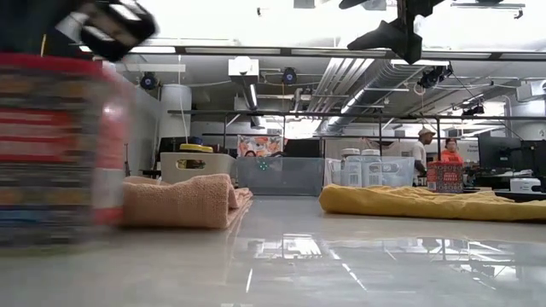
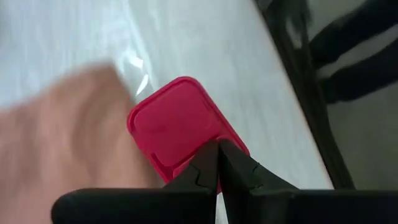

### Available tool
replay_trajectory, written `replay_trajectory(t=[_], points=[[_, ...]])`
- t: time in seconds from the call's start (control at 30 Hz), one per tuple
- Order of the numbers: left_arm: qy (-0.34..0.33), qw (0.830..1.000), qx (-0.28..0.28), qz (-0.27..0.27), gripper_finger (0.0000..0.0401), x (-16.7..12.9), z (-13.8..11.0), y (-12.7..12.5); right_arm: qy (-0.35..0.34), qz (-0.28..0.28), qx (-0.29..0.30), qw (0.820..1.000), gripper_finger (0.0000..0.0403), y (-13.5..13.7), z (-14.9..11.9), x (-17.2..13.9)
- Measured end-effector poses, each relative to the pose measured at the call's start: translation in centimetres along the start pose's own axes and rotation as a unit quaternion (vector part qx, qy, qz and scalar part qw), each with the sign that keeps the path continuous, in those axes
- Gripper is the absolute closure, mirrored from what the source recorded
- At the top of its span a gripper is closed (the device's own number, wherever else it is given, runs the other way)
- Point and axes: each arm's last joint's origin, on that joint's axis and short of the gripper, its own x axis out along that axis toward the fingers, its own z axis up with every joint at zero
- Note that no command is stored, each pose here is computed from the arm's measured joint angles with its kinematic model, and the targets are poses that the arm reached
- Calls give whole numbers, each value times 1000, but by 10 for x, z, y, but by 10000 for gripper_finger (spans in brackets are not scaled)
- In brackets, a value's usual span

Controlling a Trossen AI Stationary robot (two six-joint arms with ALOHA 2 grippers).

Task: Sort spices by type
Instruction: Put the bottom red seasoning can into the black bin

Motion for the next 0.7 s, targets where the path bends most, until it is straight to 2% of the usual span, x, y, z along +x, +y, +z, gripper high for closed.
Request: replay_trajectory(t=[0.2,0.4,0.7], points=[[-71,997,-14,-19,401,26,27,29,2,2,2,1000,133,0,0,0],[-102,995,-14,7,401,32,50,59,2,2,2,1000,133,0,0,0],[-89,989,-54,107,401,26,51,114,2,2,1,1000,133,0,0,0]])
